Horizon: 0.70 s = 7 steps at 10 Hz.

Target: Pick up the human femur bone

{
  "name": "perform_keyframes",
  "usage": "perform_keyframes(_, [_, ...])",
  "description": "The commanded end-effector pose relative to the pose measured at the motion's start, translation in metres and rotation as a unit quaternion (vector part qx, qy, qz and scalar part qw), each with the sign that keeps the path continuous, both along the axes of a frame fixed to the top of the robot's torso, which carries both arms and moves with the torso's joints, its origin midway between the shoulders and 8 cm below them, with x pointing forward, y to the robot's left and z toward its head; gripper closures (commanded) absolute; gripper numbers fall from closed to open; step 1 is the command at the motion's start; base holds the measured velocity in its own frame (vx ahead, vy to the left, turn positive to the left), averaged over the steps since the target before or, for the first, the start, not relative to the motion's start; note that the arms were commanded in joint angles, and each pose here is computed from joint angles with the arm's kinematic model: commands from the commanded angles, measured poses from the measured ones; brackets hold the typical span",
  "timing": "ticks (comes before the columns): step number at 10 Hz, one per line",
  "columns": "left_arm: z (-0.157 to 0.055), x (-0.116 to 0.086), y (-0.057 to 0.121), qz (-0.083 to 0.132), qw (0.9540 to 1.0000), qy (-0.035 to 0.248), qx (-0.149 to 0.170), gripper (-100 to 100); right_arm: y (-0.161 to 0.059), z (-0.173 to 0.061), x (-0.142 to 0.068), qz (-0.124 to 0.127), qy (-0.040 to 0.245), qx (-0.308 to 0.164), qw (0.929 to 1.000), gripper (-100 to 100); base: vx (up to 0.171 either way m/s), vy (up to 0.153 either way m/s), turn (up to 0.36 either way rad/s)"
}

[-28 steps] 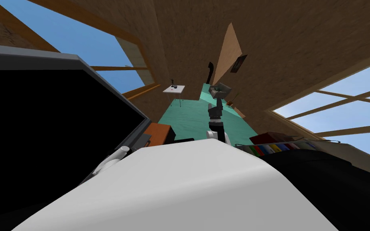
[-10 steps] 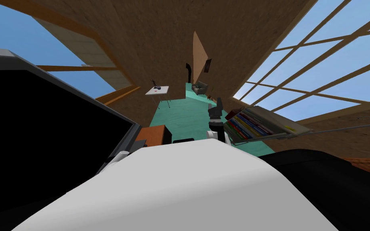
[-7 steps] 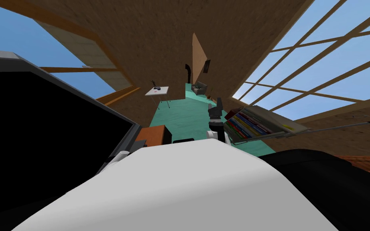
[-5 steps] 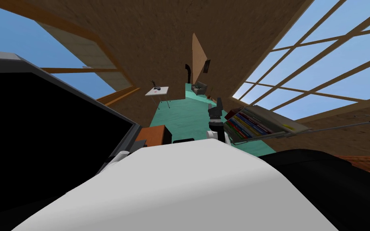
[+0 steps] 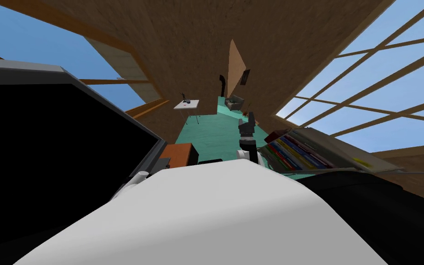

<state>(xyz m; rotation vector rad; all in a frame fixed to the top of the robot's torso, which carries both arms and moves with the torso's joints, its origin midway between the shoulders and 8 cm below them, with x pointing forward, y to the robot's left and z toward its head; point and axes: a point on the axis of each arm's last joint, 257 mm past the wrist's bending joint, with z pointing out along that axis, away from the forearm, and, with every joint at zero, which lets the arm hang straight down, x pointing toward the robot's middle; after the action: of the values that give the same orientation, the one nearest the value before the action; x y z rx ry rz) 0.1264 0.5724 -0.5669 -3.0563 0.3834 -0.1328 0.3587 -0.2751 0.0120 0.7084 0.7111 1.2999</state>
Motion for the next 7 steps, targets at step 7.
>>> perform_keyframes(7, [0.016,0.03,-0.009,-0.091,0.9958,0.001,0.0,100,0.0,0.0,0.0,0.0,0.0,0.0,1.0,0,0.09,-0.023,0.232])
